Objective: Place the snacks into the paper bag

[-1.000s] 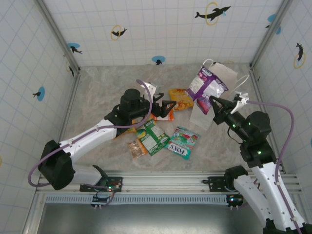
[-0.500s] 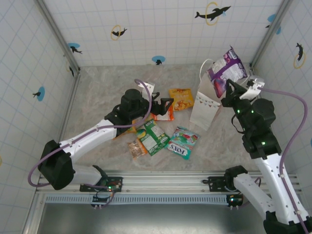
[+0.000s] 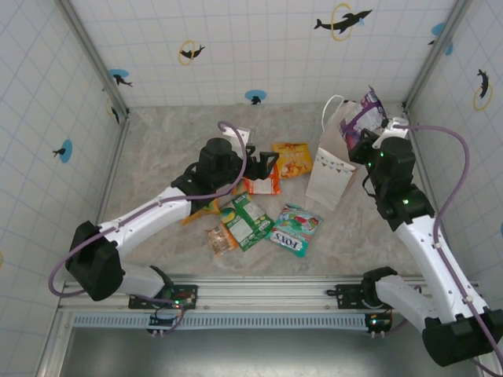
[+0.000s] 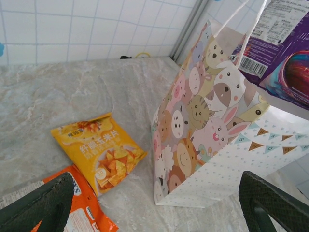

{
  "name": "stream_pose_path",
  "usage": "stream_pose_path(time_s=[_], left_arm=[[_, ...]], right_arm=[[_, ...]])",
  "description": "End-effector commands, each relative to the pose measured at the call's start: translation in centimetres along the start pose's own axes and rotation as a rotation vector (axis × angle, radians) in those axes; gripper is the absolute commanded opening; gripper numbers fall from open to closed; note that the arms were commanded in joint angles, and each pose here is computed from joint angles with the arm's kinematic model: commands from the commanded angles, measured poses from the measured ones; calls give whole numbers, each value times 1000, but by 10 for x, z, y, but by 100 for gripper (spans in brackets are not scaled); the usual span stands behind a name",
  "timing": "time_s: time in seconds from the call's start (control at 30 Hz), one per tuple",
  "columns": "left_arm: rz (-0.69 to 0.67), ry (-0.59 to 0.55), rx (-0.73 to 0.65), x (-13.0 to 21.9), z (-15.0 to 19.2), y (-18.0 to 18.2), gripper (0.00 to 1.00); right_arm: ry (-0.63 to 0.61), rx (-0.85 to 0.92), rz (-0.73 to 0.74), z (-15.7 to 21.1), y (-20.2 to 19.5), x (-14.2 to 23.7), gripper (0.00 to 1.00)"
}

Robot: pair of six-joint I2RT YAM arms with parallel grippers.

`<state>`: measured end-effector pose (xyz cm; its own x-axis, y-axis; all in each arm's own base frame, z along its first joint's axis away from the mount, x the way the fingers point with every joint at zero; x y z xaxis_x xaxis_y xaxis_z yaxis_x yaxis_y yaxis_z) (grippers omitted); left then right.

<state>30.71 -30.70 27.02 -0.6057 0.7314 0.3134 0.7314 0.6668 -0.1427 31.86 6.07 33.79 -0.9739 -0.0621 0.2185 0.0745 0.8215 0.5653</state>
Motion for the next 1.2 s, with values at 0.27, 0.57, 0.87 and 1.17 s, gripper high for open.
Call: stream_pose_path(time_s=[0.27,0.57,0.87,1.17], left_arm=[[3,132,120,-6,25,0,86],[142,239,188,-6,57,-20,77],[184,338,268,-6,97,-26,76],[217,454,348,-12,132,-30,71]], right_arm=[[-69,-46,-60,-36,14,5,42],[38,-41,-77,-31,18,35,51],[298,-102,-53,32,-10,71,55],[527,-306,-73,120,-44,91,55]])
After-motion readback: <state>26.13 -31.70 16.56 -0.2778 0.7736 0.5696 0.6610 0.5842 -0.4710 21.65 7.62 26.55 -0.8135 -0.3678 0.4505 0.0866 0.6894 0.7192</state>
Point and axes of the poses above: each hand's point on the last joint's axis, 136 mm out from that joint toward the fingers, its own x axis back along the fingers, its own y axis along the line the jaws close on, z = x × y, the point moved 2 cm from there along x, back along the fingers, and after that the axes turned 15 degrees about -x, right-handed, at the moved point
